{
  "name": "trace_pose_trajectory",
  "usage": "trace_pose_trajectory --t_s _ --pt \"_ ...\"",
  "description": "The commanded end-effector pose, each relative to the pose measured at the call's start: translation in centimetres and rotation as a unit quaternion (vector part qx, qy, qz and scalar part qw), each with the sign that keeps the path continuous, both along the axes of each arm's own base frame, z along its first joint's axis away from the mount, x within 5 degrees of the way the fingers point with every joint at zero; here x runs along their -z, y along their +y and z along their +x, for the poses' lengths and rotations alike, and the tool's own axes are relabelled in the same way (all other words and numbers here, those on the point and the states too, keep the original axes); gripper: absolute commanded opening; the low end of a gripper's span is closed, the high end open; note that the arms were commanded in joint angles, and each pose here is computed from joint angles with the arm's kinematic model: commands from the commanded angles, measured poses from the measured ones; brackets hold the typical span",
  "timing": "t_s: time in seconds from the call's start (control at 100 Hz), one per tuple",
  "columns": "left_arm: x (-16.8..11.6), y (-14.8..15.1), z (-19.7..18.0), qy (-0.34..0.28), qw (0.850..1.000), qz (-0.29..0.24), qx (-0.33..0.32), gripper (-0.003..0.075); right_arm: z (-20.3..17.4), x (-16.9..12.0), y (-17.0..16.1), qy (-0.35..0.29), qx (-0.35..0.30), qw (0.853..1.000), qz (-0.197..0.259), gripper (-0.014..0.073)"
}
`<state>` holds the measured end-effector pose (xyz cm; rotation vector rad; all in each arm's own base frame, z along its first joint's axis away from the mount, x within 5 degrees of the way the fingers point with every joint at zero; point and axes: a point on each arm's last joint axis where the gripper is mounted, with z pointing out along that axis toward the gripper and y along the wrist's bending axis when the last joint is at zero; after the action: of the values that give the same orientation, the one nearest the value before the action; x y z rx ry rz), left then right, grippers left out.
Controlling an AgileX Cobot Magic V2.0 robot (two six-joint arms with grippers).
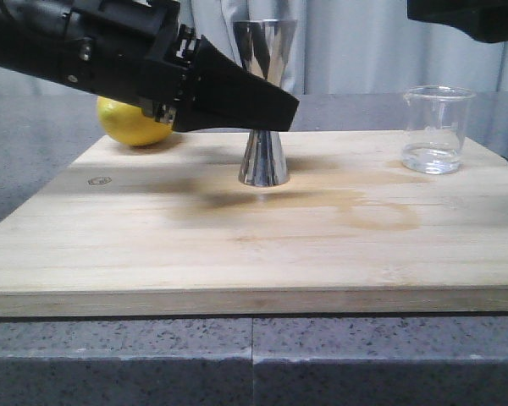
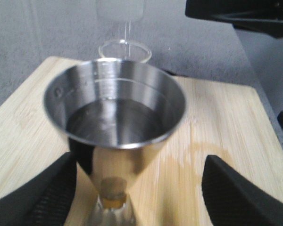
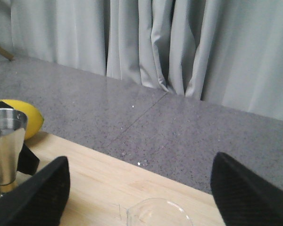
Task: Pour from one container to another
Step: 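Open the left gripper and withdraw it from the jigger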
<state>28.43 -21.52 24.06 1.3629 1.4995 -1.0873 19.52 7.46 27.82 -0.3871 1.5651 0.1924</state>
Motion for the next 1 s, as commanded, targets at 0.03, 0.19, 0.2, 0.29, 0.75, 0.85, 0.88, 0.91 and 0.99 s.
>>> trace_pose_trajectory --t_s 0.03,0.19,0.2,0.29,0.75,0.85,0.88,0.91,0.99 --pt "-3.8 0.6 -1.0 -0.017 1.000 -0.002 -0.010 0.0517 0.1 -3.6 -0.1 -0.024 0.001 1.000 -0.004 0.0554" --pt "-5.0 1.4 -1.6 -0.005 0.999 0.034 -0.039 0.0517 -0.5 -6.3 -0.4 0.050 0.005 0.998 -0.023 0.0554" --pt "-5.1 1.5 -1.7 -0.006 0.998 0.037 -0.041 0.0517 -0.6 -6.3 -0.4 0.062 0.005 0.998 -0.024 0.0554" --pt "-5.6 2.1 -2.1 0.000 0.996 0.067 -0.062 0.0516 -1.1 -7.7 -0.7 0.129 0.008 0.991 -0.044 0.0554" --pt "-11.0 8.6 -7.9 0.056 0.933 0.245 -0.258 0.0516 -2.8 -9.9 -5.0 0.328 0.100 0.936 -0.081 0.0554" --pt "-12.4 10.7 -9.5 0.081 0.897 0.254 -0.352 0.0514 -3.1 -9.7 -6.0 0.349 0.123 0.927 -0.068 0.0554" --pt "-12.7 11.3 -9.9 0.084 0.888 0.254 -0.374 0.0514 -3.3 -9.7 -6.1 0.354 0.123 0.925 -0.066 0.0554" --pt "-12.9 11.7 -10.2 0.094 0.879 0.252 -0.394 0.0514 -3.5 -9.8 -6.2 0.357 0.123 0.924 -0.062 0.0552" --pt "-14.0 13.6 -11.5 0.096 0.844 0.249 -0.466 0.0513 -4.9 -10.3 -6.3 0.348 0.122 0.928 -0.054 0.0551"
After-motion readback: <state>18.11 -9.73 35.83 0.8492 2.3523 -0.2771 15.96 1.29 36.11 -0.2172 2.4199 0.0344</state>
